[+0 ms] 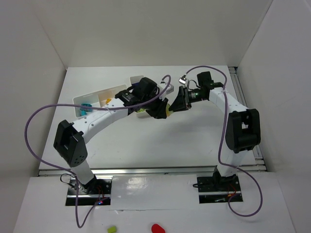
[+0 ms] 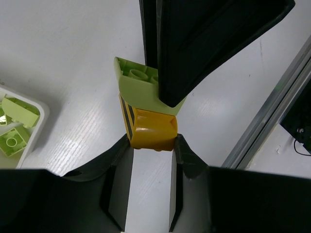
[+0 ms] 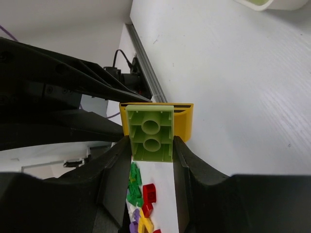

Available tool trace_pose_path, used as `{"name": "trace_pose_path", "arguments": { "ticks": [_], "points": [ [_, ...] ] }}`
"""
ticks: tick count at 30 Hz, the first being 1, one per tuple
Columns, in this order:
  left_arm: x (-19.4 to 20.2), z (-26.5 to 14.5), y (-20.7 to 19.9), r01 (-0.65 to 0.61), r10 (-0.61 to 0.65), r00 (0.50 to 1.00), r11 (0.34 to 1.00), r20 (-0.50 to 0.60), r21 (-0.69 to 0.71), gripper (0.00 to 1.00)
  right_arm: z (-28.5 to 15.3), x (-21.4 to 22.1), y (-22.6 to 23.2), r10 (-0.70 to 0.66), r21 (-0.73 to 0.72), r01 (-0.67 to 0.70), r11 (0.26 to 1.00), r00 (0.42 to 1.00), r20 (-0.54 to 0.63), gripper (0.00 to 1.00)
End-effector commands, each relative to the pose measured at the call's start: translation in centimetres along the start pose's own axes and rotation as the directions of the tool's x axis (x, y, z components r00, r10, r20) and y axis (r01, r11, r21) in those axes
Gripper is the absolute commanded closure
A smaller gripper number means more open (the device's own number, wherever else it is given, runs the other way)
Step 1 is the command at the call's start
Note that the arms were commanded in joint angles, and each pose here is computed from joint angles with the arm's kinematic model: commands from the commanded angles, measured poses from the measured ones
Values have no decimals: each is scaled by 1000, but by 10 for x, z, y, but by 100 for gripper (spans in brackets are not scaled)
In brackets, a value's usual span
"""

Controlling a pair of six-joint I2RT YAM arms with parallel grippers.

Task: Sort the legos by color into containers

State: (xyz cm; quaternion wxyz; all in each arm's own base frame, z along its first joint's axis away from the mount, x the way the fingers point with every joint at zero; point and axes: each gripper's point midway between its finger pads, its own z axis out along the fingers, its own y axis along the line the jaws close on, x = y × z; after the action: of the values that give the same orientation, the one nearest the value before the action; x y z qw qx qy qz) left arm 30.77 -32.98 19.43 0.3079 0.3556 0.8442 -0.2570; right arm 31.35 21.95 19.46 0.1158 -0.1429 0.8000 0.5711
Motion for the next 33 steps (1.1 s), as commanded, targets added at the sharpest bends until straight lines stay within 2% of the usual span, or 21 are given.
{"name": "trace_pose_path", "arguments": {
  "ticks": [1, 10, 19, 23, 25, 26, 27, 29, 30, 33],
  "points": [
    [22, -5, 6, 37, -39, 998, 999, -43, -35, 100, -7, -19, 18, -13, -43, 15, 999, 999, 46, 88],
    [28, -10, 35, 72, -77, 996, 991, -42, -115, 100, -13, -28, 12, -10, -27, 11, 1000, 998, 62, 88],
    [29, -10, 47, 65, -71, 996, 990, -47, -124, 100, -15, -25, 9, 9, -15, -8, 1000, 998, 66, 88],
    [32, -16, 67, 91, -100, 994, 980, -45, -179, 100, -19, -26, -5, 15, 71, -21, 997, 997, 79, 88],
    [29, -33, 83, 128, -136, 990, 965, -21, -231, 100, -17, -30, -21, 28, 121, -38, 992, 996, 85, 88],
    [27, -39, 91, 153, -159, 987, 955, -3, -256, 100, -18, -33, -24, 27, 143, -40, 989, 996, 89, 88],
    [28, -55, 115, 230, -231, 972, 914, 39, -333, 100, -15, -36, -35, 34, 197, -53, 979, 995, 94, 88],
    [28, -75, 137, 315, -307, 948, 865, 86, -391, 100, -11, -46, -38, 13, 261, -39, 965, 995, 100, 88],
    [34, -87, 158, 399, -385, 915, 815, 123, -421, 100, -9, -49, -44, 5, 291, -34, 956, 995, 101, 88],
    [37, -117, 183, 518, -478, 853, 726, 210, -451, 100, -6, -66, -45, -45, 371, -9, 928, 990, 136, 88]
  ]
}}
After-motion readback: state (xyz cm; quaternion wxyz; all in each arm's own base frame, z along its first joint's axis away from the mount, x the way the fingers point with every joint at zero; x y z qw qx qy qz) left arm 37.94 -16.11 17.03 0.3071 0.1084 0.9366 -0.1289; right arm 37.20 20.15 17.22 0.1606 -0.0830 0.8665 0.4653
